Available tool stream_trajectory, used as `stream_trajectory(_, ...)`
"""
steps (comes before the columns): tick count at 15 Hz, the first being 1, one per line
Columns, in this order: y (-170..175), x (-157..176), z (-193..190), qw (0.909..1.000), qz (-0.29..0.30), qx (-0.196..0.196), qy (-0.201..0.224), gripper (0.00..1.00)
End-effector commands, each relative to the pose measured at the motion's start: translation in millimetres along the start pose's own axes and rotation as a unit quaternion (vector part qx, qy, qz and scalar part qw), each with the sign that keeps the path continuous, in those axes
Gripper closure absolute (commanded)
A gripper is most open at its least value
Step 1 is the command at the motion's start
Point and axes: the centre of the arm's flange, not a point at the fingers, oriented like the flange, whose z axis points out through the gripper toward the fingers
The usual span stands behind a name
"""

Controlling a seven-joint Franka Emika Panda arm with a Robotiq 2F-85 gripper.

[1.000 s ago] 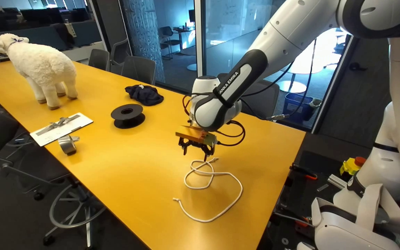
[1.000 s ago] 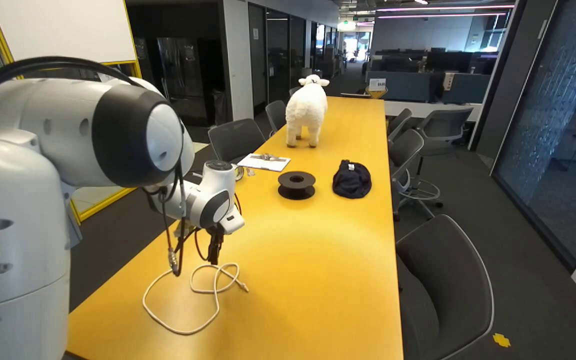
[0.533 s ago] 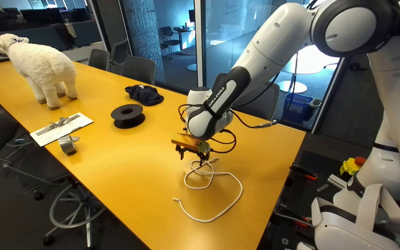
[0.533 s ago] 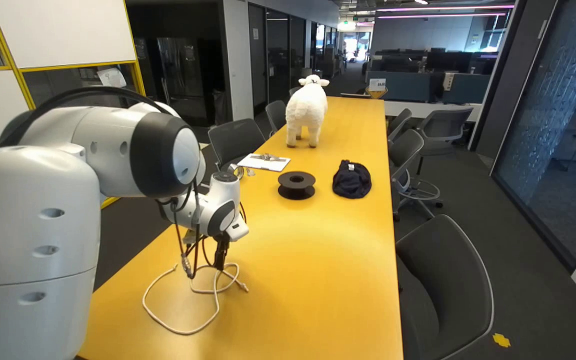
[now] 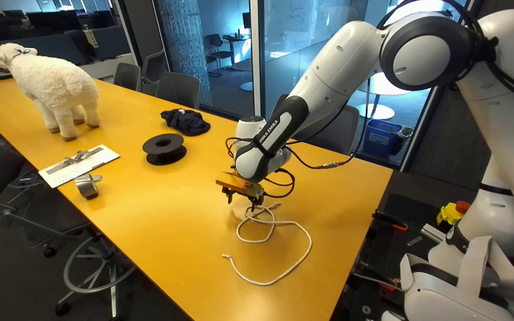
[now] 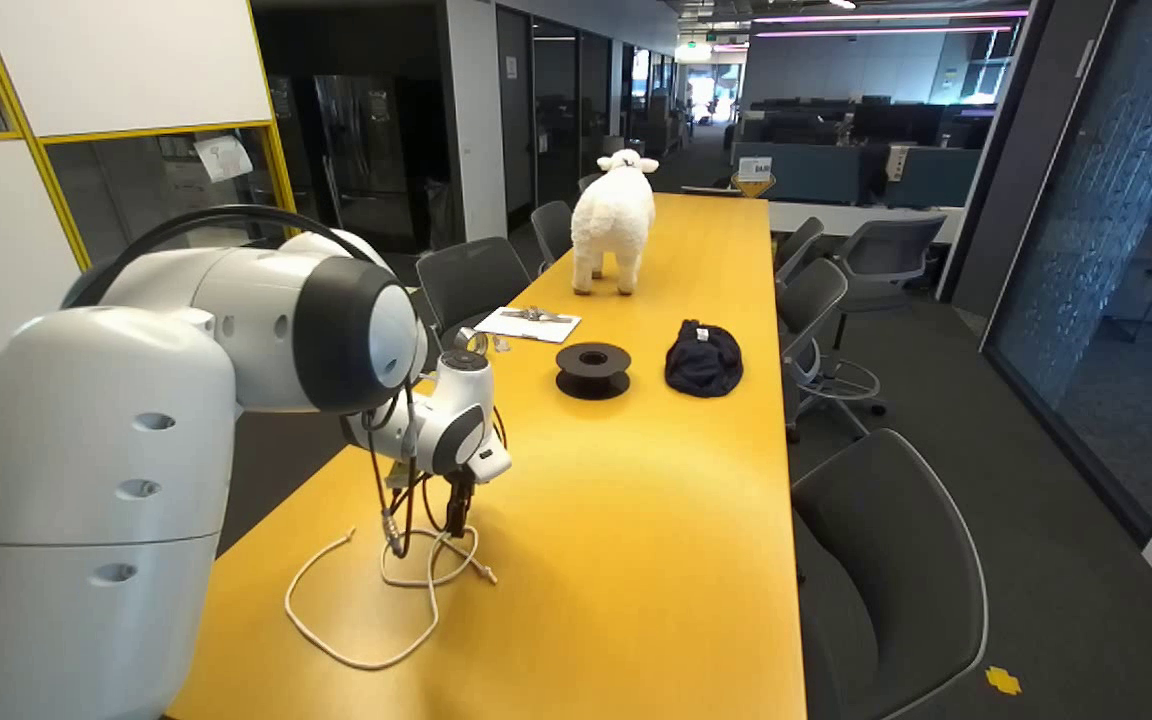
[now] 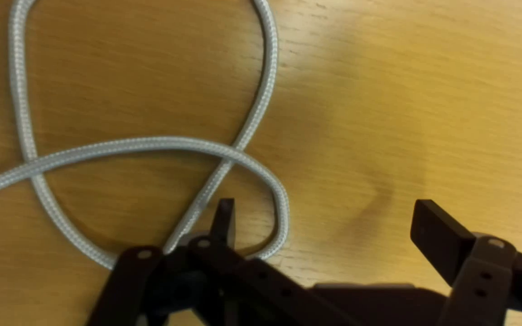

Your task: Straighten the rope

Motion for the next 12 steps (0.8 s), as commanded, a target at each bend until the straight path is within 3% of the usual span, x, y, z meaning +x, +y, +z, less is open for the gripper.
stream_trajectory(1, -18.1, 3.5, 7.2, 0.9999, 0.005, 0.004, 0.011, 0.0)
stream_trajectory(2, -18.5, 5.1, 8.2, 0.9999, 0.005, 0.002, 0.011, 0.0)
stream_trajectory(3, -18.4, 6.4, 9.2, 0.9999, 0.003, 0.001, 0.014, 0.25)
stream_trajectory(4, -18.3, 7.5, 10.6, 0.9998, -0.002, -0.003, 0.018, 0.26)
stream_trajectory(12, -17.4, 14.2, 7.1, 0.9995, -0.015, -0.017, 0.021, 0.88)
